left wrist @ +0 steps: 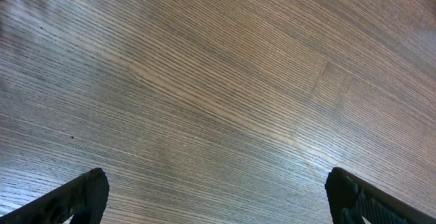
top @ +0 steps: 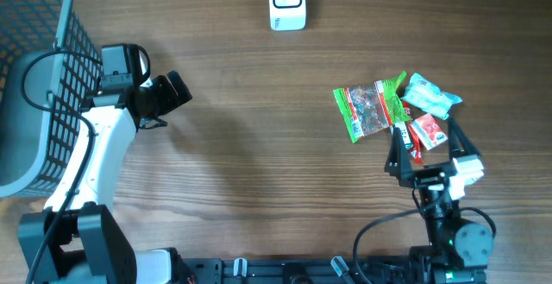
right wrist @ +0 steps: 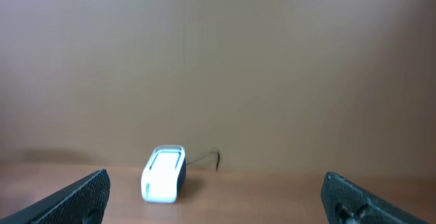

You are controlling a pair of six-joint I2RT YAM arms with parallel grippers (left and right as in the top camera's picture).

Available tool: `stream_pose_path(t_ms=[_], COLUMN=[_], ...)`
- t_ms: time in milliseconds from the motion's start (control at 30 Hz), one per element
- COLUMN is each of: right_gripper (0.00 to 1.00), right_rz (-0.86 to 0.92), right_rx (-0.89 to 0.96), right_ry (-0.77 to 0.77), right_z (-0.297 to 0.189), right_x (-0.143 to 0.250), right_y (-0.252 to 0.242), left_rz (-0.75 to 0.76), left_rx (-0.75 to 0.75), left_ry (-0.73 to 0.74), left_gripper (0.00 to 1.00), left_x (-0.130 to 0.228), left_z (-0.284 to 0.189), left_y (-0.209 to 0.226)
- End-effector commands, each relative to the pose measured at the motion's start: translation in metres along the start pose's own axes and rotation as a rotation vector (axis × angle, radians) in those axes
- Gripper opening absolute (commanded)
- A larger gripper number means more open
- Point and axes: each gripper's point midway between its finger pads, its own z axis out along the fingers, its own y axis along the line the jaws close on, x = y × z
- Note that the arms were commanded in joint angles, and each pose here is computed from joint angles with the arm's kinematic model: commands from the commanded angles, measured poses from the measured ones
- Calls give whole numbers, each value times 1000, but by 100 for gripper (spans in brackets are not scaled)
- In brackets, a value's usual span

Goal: Scan the item barcode

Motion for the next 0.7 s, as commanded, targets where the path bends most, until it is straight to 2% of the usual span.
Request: stream_pose_path(t_ms=[0, 133, 233, 667], right_gripper=[100, 100, 100, 100], right_rz=[24, 24, -31, -33], right_rx=[21, 35, 16, 17], right_ry=[74, 243, 238, 239], right_z=[-2, -9, -8, -8], right_x=[21, 62, 61, 61], right_y=[-5, -7, -5, -6], left_rz=[15, 15, 14, 15], left_rx=[5, 5, 5, 4], left_ry=[-31, -31, -31, -30], left_gripper=[100, 100, 100, 100], left_x=[-8, -8, -8, -8], left_z=[-7, -7, -7, -7], left_y=[-2, -2, -2, -1])
